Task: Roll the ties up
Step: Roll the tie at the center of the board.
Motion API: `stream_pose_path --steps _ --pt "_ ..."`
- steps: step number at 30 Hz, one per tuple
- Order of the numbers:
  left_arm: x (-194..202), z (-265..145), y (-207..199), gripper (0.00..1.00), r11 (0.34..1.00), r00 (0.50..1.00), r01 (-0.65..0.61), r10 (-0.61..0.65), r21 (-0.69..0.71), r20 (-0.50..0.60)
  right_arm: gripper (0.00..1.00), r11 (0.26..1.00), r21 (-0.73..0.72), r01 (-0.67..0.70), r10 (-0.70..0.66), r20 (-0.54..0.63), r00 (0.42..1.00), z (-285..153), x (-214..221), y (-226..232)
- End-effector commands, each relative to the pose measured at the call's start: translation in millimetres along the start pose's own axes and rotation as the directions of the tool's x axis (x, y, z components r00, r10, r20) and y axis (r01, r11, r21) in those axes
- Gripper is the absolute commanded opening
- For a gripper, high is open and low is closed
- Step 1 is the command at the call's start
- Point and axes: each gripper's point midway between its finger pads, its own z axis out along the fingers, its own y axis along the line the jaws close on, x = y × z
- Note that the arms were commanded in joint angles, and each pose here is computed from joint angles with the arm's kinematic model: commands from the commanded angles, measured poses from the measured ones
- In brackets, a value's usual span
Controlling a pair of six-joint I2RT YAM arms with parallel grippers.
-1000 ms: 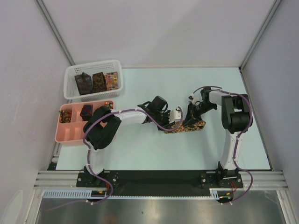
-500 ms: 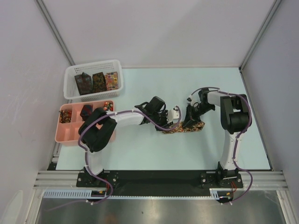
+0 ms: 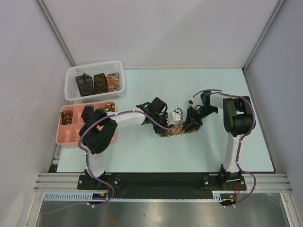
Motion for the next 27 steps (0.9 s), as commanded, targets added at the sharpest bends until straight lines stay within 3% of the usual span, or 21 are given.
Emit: stream_pose_path --steps 1,4,17,20,23,24,27 --pt "17.2 -2.8 3.1 0.29 1.000 0.995 -0.002 0.000 -0.019 -0.097 0.42 0.978 -0.194 0.075 -0.060 0.084 0.995 -20.5 -17.3 45.2" --pt "18.0 1.5 1.6 0.31 1.000 0.994 -0.009 0.007 -0.022 -0.110 0.47 0.961 -0.253 0.108 -0.089 0.085 0.992 -16.7 -15.9 66.0" --pt "15.1 10.5 5.5 0.33 1.000 0.994 0.005 -0.008 -0.024 -0.106 0.45 0.941 -0.298 0.162 -0.146 0.076 0.986 34.1 -18.1 87.5" --pt "14.3 10.5 5.8 0.35 1.000 0.995 0.001 -0.004 -0.023 -0.104 0.36 0.956 -0.253 0.149 -0.137 0.064 0.989 43.1 -16.0 75.9" --pt "14.1 10.0 5.9 0.37 1.000 0.995 0.002 -0.004 -0.026 -0.103 0.14 0.971 -0.200 0.130 -0.123 0.049 0.991 47.4 -14.6 60.2" --pt "14.3 9.9 7.1 0.38 1.000 0.995 0.003 -0.006 -0.028 -0.099 0.02 0.973 -0.190 0.131 -0.124 0.050 0.991 47.5 -15.0 57.0" --pt "10.4 6.3 9.5 0.52 0.999 0.997 0.020 -0.022 -0.035 -0.071 0.00 0.983 -0.136 0.124 -0.118 0.056 0.991 50.0 -17.4 44.7"
